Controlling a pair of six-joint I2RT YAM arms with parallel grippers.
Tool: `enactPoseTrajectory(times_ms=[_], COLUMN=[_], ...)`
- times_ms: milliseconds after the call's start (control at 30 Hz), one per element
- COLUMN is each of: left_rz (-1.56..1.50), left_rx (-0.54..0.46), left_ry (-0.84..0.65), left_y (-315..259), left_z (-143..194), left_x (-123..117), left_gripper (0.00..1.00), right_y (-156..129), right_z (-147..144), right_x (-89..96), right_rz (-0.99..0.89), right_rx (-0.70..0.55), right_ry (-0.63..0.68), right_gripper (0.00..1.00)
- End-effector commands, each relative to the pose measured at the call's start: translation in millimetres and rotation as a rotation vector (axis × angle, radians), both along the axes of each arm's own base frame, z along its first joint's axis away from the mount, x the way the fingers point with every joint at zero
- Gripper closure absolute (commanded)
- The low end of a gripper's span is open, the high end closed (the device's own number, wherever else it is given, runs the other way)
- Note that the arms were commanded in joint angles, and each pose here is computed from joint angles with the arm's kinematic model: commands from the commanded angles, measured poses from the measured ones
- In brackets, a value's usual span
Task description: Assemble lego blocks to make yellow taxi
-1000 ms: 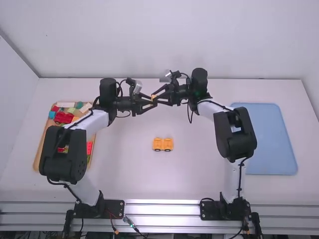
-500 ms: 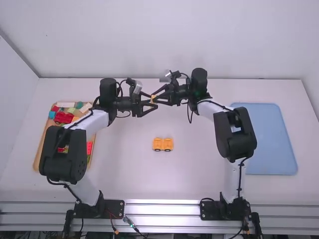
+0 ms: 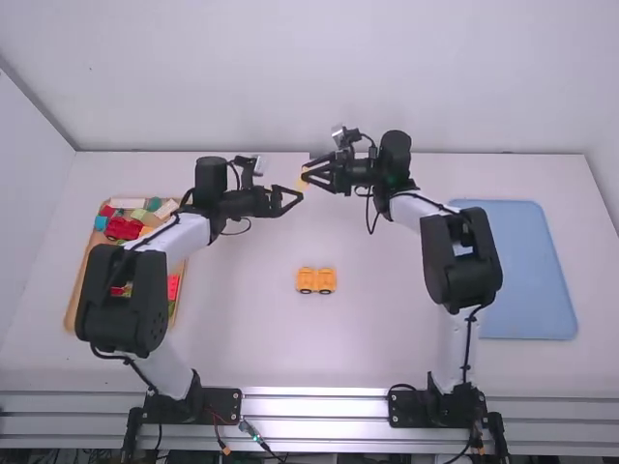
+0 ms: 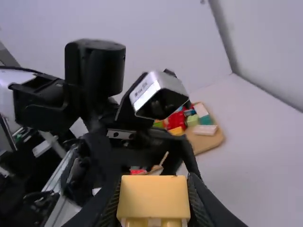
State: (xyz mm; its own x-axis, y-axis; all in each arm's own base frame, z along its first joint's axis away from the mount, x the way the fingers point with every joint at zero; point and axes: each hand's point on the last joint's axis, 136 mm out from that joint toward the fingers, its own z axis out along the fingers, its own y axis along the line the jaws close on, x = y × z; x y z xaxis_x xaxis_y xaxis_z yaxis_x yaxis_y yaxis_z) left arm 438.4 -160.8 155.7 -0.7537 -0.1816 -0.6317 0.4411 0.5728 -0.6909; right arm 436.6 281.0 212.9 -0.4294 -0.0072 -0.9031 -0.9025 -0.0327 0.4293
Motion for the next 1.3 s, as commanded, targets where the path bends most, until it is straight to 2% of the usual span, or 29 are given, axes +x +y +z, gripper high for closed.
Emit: enactPoseTrajectory(times_ms=[0,167,367,500,600,633,733,867,933,967,1000,1167,1267], left_rz=[0.209,0.083,0.054,0.068,0.094,0.095,0.098,0.131,0.145,0.161,0.165,0.198,0.207], left_rx=[0.016,0.049,0.078,0.086,0.087,0.087,0.115,0.129,0.130,0.131,0.132,0.132,0.132], left_ry=[0.088,-0.044,-0.081,-0.083,-0.077,-0.078,-0.096,-0.095,-0.098,-0.105,-0.107,-0.108,-0.105], left_y=[44,44,41,45,57,57,68,87,93,100,102,118,123], left_z=[-14,-5,-7,-7,-8,-8,-10,-12,-11,-9,-8,-4,-4], left_x=[20,13,12,13,16,16,16,18,20,22,23,26,27], left_gripper=[0.01,0.01,0.01,0.01,0.01,0.01,0.01,0.01,0.01,0.01,0.01,0.01,0.01], right_y=[-9,-18,-19,-23,-27,-27,-44,-69,-75,-82,-84,-94,-101], right_z=[7,7,4,-17,-19,-18,-15,-21,-24,-26,-26,-42,-69], right_x=[12.8,27.6,39.7,56.2,51.0,50.3,44.3,22.2,12.6,2.5,-1.6,-45.7,-72.2], right_rz=[-0.037,-0.113,-0.186,-0.336,-0.412,-0.415,-0.510,-0.616,-0.614,-0.594,-0.585,-0.382,-0.167], right_rx=[0.006,0.010,0.002,-0.111,-0.233,-0.239,-0.375,-0.681,-0.804,-0.913,-0.948,-1.261,-1.434], right_ry=[0.004,0.006,0.033,0.086,0.067,0.065,0.053,0.047,0.040,0.027,0.021,-0.105,-0.190], right_gripper=[0.89,0.89,0.91,0.94,0.96,0.96,0.96,0.95,0.94,0.94,0.94,0.95,0.96])
